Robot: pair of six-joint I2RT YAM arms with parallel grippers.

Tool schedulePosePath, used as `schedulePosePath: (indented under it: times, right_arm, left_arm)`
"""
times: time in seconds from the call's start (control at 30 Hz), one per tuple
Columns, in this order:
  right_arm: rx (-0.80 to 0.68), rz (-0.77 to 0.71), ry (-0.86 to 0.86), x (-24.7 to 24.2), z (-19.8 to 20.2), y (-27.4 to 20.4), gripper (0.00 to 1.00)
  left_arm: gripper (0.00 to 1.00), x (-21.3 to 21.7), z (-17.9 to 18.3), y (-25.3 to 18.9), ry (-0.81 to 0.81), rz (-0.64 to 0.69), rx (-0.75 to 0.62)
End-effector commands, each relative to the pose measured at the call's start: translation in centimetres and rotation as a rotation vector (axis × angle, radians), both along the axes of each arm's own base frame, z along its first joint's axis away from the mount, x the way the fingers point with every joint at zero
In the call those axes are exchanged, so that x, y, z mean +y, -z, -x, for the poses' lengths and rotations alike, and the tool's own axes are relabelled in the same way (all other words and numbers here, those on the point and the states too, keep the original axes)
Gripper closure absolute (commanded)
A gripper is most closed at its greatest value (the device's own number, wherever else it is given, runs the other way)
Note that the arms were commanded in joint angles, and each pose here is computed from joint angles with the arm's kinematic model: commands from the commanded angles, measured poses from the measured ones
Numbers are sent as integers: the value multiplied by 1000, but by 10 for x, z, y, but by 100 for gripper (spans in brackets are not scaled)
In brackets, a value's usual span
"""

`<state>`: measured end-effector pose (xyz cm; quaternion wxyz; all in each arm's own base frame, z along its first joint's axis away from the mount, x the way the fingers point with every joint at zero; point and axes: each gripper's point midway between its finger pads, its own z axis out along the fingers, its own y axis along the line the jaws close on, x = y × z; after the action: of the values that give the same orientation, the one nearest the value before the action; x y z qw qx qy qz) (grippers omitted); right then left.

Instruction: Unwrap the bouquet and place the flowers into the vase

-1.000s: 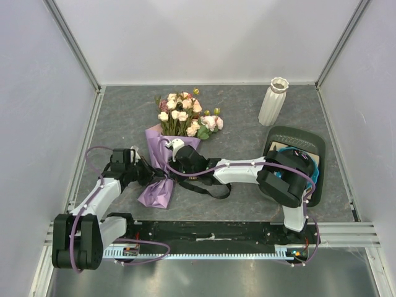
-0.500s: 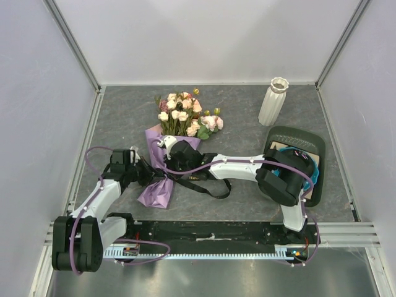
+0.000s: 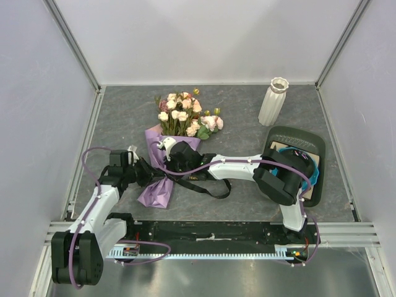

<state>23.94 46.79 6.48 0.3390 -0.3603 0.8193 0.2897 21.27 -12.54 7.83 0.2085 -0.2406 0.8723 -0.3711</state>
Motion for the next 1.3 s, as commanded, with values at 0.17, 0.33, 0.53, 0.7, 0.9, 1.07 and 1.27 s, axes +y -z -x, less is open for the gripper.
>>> schedulePosePath:
  times: [0.17, 0.33, 0.53, 0.7, 0.9, 1.07, 1.27]
  right_arm:
    - [-1, -29, -76, 5, 9, -6, 87]
    - [-16, 8, -95, 1, 8, 4, 81]
    - [-67, 80, -59, -2, -4, 17, 79]
    - [-129, 140, -53, 2, -5, 26, 71]
    - [-193, 202, -3, 0, -10, 36, 77]
    - [-216, 186, 22, 3, -16, 25, 100]
    - [-226, 85, 70, 10, -19, -7, 100]
  left_arm:
    - [98, 14, 11, 36, -102, -67, 159]
    - [98, 17, 10, 40, -116, -85, 174]
    - [98, 17, 12, 41, -117, -86, 174]
    - [98, 20, 12, 41, -130, -96, 177]
    - [98, 23, 13, 43, -143, -114, 185]
    - [98, 31, 12, 48, -181, -152, 200]
    - [98, 41, 15, 56, -231, -204, 239]
